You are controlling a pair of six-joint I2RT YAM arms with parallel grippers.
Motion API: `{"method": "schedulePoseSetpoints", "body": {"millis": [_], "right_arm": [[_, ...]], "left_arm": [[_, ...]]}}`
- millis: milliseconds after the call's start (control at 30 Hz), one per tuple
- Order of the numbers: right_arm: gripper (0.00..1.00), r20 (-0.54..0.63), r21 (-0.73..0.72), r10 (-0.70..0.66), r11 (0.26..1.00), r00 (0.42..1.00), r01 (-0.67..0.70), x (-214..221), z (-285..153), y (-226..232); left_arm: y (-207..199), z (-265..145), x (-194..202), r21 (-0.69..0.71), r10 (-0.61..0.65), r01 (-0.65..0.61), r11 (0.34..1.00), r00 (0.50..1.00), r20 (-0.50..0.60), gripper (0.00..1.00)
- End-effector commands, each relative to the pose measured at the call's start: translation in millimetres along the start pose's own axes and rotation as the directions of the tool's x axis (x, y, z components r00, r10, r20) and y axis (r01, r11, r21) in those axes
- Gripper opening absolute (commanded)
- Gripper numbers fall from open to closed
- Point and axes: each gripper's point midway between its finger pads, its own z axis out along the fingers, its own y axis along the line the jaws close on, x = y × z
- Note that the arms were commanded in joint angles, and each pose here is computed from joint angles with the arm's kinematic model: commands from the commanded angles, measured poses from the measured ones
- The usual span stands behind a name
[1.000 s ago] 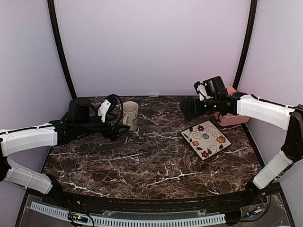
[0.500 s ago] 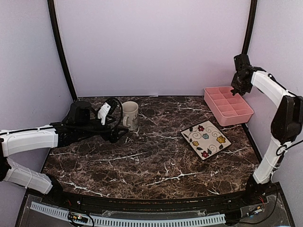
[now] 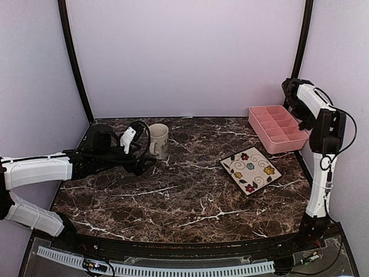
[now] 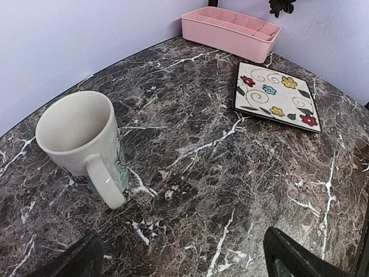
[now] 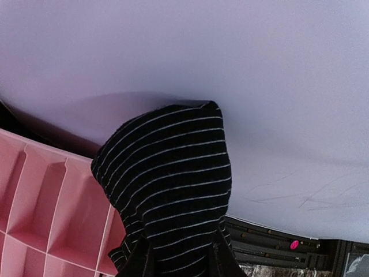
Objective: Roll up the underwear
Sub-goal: Place the underwear in the storage box.
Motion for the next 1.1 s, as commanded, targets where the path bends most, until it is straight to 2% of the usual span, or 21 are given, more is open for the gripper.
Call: {"method": "schedulePoseSetpoints", "body": {"millis": [0,433,867,1067], "right_arm": [[0.0,-0.026,0.085,0.03,0.996,0.999,-0.028,7.1,11.3,-9.7],[0.0,-0.111,-0.001,0.02,1.0,0.994,-0.02,32.5,38.0,29.6],[0.0,-0.165,-0.007,-0.012,1.0,0.986,0.011,59.6,55.6,45.6],[0.0,-0.208,-0.066,-0.015,0.998,0.978,0.001,72.7,61.0,62.6]], "left_arm": [[-0.1,-0.1,3.8,0.0,0.009,-0.009,1.0,1.0,-0.001,0.99],[0.9,-1.0,17.3,-0.009,0.004,-0.004,1.0,1.0,-0.021,0.99],[0.8,-0.3,23.4,-0.01,-0.005,0.005,1.0,1.0,-0.022,0.99],[-0.1,0.0,27.2,-0.005,-0.013,0.012,1.0,1.0,-0.026,0.99]]}}
